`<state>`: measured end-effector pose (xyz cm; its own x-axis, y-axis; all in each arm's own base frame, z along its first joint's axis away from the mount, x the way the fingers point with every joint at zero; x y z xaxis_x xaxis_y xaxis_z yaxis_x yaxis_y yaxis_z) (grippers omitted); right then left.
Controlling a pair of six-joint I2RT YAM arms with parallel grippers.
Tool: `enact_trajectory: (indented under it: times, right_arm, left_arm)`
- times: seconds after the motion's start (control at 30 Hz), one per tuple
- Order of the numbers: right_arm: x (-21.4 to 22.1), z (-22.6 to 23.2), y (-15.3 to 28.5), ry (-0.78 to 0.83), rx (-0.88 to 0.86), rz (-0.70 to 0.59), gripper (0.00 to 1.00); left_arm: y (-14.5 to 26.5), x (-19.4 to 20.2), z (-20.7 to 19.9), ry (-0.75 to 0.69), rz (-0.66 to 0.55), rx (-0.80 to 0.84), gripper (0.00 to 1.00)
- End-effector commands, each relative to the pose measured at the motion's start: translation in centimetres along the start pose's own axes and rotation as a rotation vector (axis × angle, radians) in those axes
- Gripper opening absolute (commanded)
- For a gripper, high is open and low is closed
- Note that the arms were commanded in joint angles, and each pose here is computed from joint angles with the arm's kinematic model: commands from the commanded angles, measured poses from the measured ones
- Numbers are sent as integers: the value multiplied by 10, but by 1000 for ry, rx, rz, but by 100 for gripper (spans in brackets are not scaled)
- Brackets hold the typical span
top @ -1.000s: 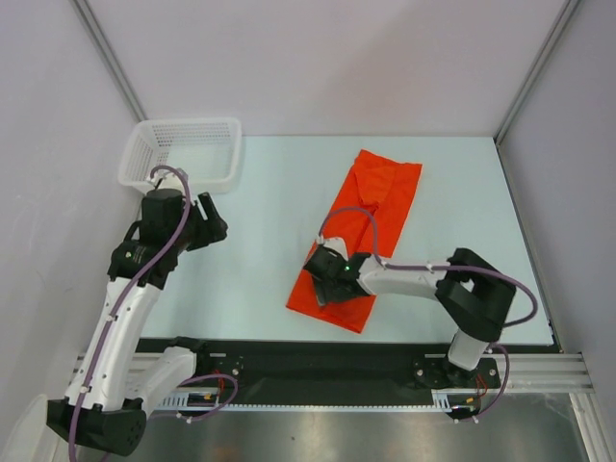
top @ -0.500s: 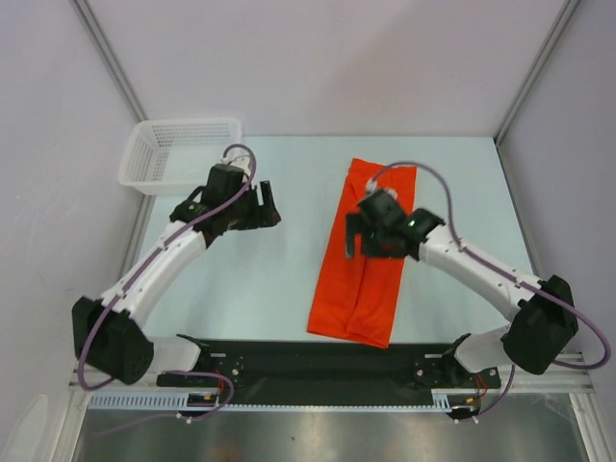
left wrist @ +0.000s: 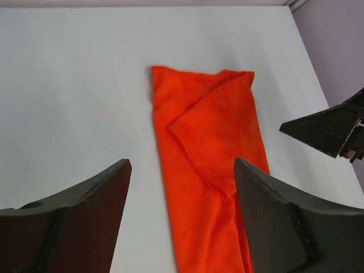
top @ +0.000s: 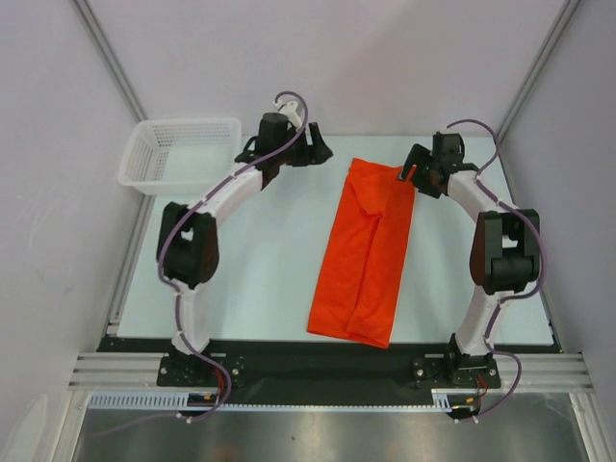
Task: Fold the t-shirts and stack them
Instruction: Fold the tshirt
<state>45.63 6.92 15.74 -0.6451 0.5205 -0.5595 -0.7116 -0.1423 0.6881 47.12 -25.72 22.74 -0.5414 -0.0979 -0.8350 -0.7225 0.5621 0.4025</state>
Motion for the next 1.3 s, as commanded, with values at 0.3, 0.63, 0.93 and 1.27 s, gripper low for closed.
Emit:
enact_trajectory:
  times: [0.3,0.63,0.93,1.27]
  right_arm:
    - [-63,-25,-67,-34,-166,-101,75]
    - [-48,-47,-103,-88,-153,-74,66]
    - [-46,-52,-118,-118,-166,-77,60]
    - [-35,-55,-124,-162,-184,-46,54]
  left_arm:
    - [-133,-1,5,40,-64,162,76]
    - [-172,39,11,190,-71,153,65]
    - [-192,67,11,324,-26,117,61]
    - [-199,80,16,450,-2,68,49]
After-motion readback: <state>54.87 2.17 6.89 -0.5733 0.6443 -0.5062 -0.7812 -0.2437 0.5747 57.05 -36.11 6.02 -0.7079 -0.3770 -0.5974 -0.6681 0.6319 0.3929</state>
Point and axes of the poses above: each gripper's point midway between its finger pads, its own y axis back along the fingers, its own z axis along the line the jaws close on, x = y × z, the point moved 5 cm from there along y, back along the fingers, and after that the axes turned 6 degrees about -y, right-handed, at the moved point
